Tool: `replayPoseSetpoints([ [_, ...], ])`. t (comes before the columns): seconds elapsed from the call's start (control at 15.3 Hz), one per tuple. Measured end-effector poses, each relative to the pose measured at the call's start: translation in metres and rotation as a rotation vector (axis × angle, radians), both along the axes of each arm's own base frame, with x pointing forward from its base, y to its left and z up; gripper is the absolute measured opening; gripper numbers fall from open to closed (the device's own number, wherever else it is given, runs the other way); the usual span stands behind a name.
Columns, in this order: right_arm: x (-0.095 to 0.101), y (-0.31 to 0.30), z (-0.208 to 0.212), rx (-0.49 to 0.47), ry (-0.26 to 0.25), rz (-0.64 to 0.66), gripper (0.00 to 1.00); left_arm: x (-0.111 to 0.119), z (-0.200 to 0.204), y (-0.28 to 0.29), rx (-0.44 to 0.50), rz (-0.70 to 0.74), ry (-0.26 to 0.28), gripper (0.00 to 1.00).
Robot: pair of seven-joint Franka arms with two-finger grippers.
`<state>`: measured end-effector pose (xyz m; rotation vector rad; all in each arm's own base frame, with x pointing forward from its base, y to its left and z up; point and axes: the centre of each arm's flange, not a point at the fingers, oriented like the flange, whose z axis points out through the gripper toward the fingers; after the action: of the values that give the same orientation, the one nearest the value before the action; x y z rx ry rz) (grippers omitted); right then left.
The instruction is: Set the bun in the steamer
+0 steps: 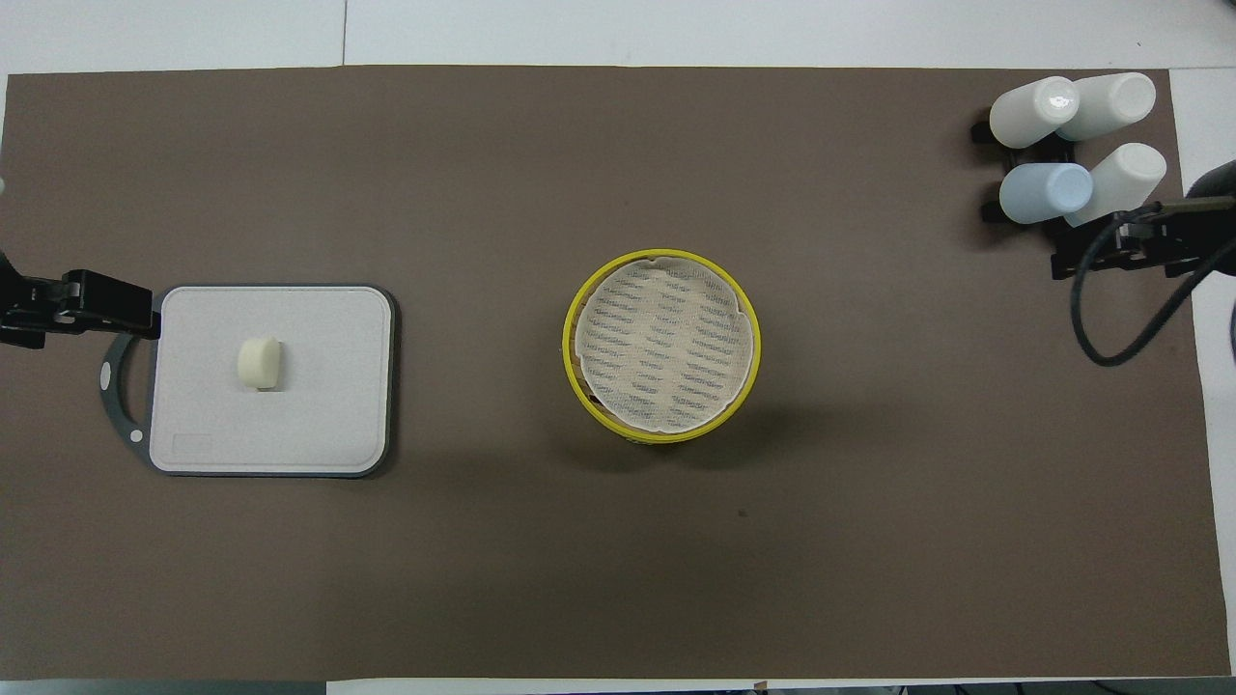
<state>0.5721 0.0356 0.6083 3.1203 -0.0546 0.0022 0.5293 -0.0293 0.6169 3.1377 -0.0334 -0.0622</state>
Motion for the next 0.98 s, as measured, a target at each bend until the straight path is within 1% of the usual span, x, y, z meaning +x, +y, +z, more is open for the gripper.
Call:
replayPoseSetpoints([
  [0.07, 0.001, 0.025, -0.002, 0.003, -0.013, -0.001, 1.0, -0.003, -0.015, 0.01, -0.003, -0.022, -0.01, 1.0],
  [0.2, 0.003, 0.075, -0.012, 0.011, -0.024, 0.012, 1.0, -0.016, -0.06, 0.027, -0.007, -0.072, -0.019, 1.0],
  [0.33, 0.004, 0.124, -0.03, 0.029, -0.017, 0.004, 1.0, -0.028, -0.109, 0.036, -0.01, -0.104, -0.023, 1.0],
  [0.46, 0.001, 0.19, -0.055, 0.037, -0.012, -0.011, 1.0, -0.033, -0.15, 0.045, -0.009, -0.12, -0.039, 1.0],
  [0.59, -0.007, 0.258, -0.079, 0.044, -0.009, -0.025, 1.0, -0.035, -0.192, 0.046, -0.006, -0.125, -0.06, 1.0],
  [0.72, -0.009, 0.302, -0.096, 0.049, -0.006, -0.044, 1.0, -0.034, -0.226, 0.044, -0.004, -0.128, -0.054, 1.0],
  [0.85, -0.006, 0.33, -0.104, 0.059, -0.01, -0.066, 1.0, -0.03, -0.246, 0.043, -0.004, -0.133, -0.045, 1.0],
  [0.98, -0.003, 0.353, -0.111, 0.067, -0.013, -0.063, 1.0, -0.024, -0.26, 0.041, -0.002, -0.137, -0.054, 1.0],
])
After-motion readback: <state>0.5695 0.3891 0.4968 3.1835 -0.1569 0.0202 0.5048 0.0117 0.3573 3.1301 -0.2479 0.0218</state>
